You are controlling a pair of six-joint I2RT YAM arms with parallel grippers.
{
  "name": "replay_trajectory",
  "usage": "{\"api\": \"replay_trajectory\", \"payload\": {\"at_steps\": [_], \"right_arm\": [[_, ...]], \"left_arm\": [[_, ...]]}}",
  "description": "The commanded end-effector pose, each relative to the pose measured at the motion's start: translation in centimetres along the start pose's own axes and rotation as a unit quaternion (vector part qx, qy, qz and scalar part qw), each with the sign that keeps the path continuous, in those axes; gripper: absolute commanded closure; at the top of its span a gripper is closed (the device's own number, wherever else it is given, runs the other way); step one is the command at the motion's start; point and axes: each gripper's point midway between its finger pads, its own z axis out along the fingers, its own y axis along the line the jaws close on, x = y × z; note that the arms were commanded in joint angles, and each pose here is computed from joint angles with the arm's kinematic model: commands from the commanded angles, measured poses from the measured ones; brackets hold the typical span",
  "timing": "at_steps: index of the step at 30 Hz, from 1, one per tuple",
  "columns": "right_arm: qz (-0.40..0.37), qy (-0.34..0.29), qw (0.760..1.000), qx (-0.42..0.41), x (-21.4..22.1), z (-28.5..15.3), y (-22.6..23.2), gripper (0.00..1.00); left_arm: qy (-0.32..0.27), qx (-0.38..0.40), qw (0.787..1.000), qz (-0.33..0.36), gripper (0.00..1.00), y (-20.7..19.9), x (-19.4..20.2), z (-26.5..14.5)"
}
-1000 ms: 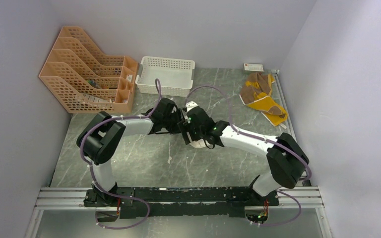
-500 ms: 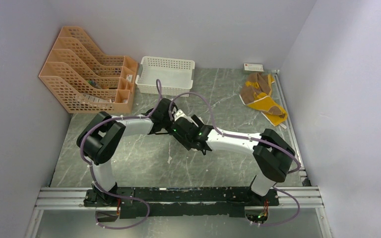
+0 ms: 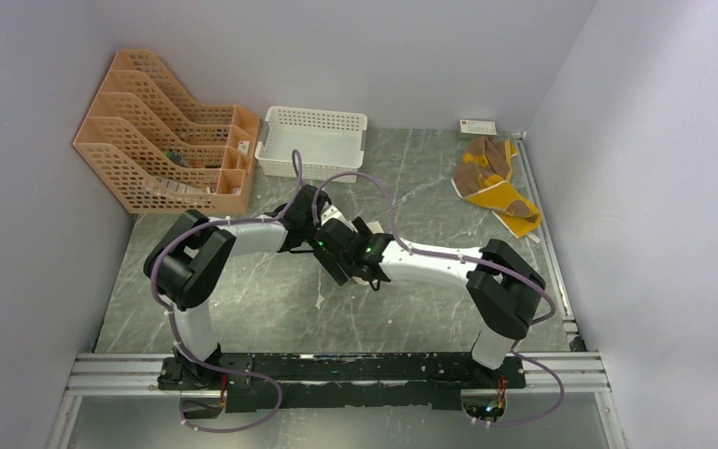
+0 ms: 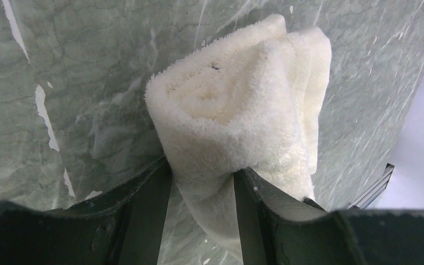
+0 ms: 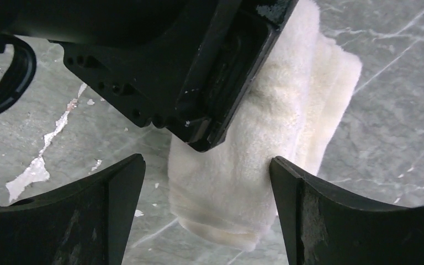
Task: Roll the towels
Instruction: Roll the towel at the center of the board.
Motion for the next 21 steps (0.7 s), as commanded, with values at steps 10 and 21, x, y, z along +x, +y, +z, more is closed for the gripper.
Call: {"api": "replay_trajectory", "payload": {"at_steps": [10,21], "right_arm": [[0.071,0.044,0.995,0.048,1.7,1.3,-0.1,0.05],[0.116,0.059,0.989,0.065,2.4,2.1,-0.5,0.0]], "left_arm": [[0.007,-0.006,1.0,0.008,0.44,-0.2,0.3,-0.2],[0.007,-0.008,1.0,0.008,0.44,-0.1,0.2,-0.6]]}}
